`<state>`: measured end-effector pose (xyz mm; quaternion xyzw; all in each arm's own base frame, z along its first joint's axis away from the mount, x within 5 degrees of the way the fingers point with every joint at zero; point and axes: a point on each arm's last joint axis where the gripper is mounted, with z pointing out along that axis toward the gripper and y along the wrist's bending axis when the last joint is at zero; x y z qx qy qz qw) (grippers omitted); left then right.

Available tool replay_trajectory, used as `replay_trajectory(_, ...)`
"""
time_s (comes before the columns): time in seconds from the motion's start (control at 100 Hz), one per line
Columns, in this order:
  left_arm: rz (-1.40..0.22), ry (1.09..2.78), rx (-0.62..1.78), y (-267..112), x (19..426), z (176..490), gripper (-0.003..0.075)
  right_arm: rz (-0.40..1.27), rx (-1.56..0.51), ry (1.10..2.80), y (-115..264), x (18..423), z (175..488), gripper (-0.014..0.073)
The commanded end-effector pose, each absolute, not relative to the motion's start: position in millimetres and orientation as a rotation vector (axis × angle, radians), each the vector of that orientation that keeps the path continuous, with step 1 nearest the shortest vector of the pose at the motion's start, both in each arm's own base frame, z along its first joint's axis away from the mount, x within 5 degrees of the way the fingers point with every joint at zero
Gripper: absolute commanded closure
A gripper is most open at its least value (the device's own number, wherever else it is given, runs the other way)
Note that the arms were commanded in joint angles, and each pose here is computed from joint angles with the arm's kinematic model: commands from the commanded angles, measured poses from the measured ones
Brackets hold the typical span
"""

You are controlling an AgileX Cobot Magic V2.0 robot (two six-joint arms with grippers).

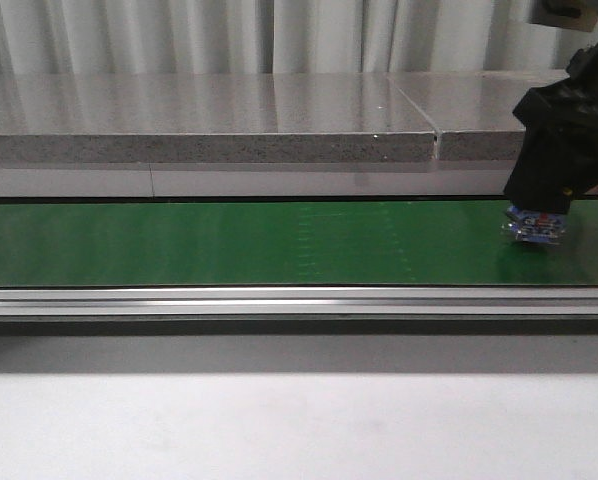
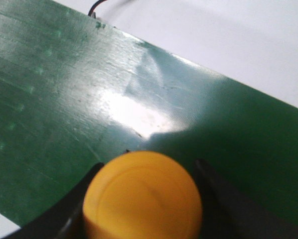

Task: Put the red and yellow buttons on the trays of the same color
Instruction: 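Grasp the yellow button and carry it into the yellow tray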

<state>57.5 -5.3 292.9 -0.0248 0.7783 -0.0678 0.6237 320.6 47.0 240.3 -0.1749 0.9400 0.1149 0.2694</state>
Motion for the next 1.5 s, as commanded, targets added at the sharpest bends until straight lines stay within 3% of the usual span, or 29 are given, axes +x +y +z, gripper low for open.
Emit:
replay_trajectory(0.0, -0.167, 1.697, -0.051, -6, 58, 307, 0.0739, 0.302, -0.463, 2.448, 47, 319, 264, 0.0456)
replay_trajectory(0.25, -0.167, 1.697, -0.051, -6, 58, 307, 0.0739, 0.249, -0.362, 2.374, 32, 301, 299, 0.0455)
replay_trajectory(0.5, -0.167, 1.697, -0.051, -6, 58, 307, 0.0739, 0.063, 0.075, 2.289, -36, 264, 343, 0.0455)
replay_trajectory(0.72, -0.167, 1.697, -0.051, -6, 58, 307, 0.0739, -0.133, 0.550, 2.193, -114, 228, 355, 0.0455)
replay_trajectory(1.0, -0.167, 1.697, -0.051, -6, 58, 307, 0.0739, -0.257, 1.116, 1.911, -193, 179, 332, 0.0455)
replay_trajectory(1.3, -0.167, 1.697, -0.051, -6, 58, 307, 0.0739, -0.225, 1.238, 2.012, -198, 176, 263, 0.0455)
replay_trajectory(1.49, -0.167, 1.697, -0.051, -6, 58, 307, 0.0739, -0.235, 1.255, 2.012, -200, 176, 239, 0.0455)
